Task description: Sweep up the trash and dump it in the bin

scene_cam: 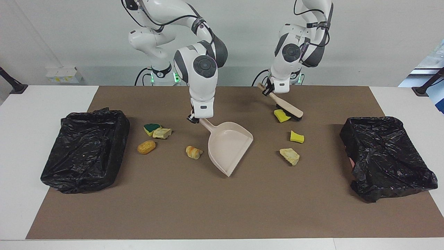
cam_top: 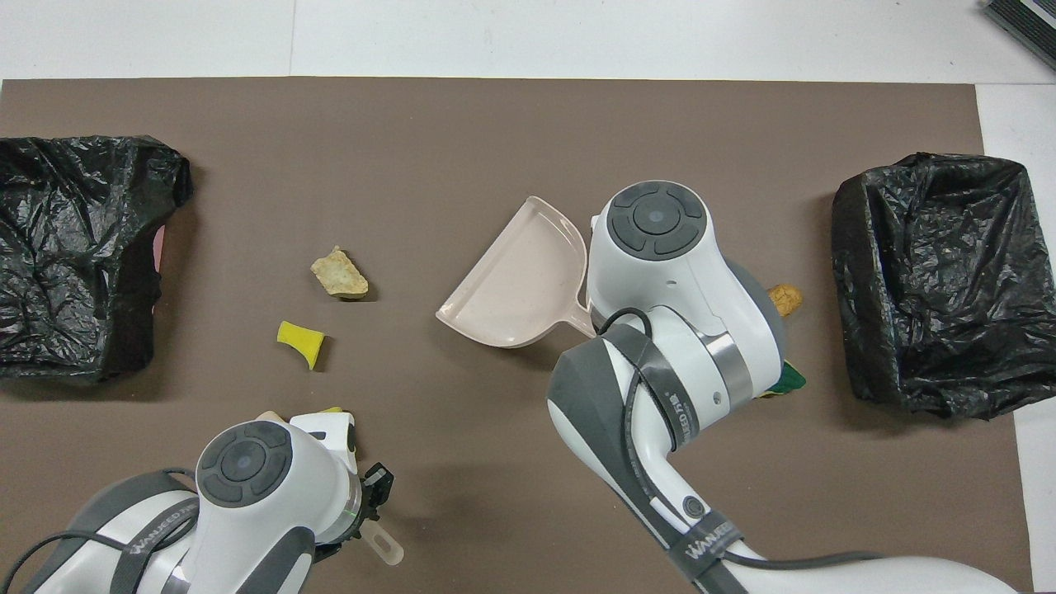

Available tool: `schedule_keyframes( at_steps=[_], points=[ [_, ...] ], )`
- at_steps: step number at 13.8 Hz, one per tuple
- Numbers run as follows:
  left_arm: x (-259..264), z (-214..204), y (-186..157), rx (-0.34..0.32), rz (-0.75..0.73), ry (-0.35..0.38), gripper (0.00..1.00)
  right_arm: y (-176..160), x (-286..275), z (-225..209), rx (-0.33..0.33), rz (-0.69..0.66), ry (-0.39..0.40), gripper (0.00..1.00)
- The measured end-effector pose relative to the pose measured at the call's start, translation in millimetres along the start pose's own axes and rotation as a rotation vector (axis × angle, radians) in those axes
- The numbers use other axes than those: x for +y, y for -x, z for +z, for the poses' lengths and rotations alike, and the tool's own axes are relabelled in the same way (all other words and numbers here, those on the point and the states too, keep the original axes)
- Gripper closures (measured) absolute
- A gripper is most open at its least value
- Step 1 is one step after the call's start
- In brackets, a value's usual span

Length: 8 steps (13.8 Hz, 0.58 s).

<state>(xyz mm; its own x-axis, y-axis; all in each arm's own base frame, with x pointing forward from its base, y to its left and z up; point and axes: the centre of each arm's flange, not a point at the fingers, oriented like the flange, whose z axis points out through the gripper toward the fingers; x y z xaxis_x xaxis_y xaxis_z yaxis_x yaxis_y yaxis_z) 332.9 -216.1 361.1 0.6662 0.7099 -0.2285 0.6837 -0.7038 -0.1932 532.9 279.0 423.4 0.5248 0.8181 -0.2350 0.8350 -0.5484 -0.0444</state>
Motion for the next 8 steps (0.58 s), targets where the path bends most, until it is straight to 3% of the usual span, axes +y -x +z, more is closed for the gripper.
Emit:
schedule_keyframes(
  at_steps=[4, 8],
  points=[
    [26, -26, -36, 0.004, 0.029, 0.054, 0.74, 15, -4, 16, -0.055, -0.247, 0.062, 0.68],
    [26, -25, -67, -0.009, 0.194, 0.029, 0.74, 22, -11, 34, 0.008, -0.388, 0.124, 0.68]
  ],
)
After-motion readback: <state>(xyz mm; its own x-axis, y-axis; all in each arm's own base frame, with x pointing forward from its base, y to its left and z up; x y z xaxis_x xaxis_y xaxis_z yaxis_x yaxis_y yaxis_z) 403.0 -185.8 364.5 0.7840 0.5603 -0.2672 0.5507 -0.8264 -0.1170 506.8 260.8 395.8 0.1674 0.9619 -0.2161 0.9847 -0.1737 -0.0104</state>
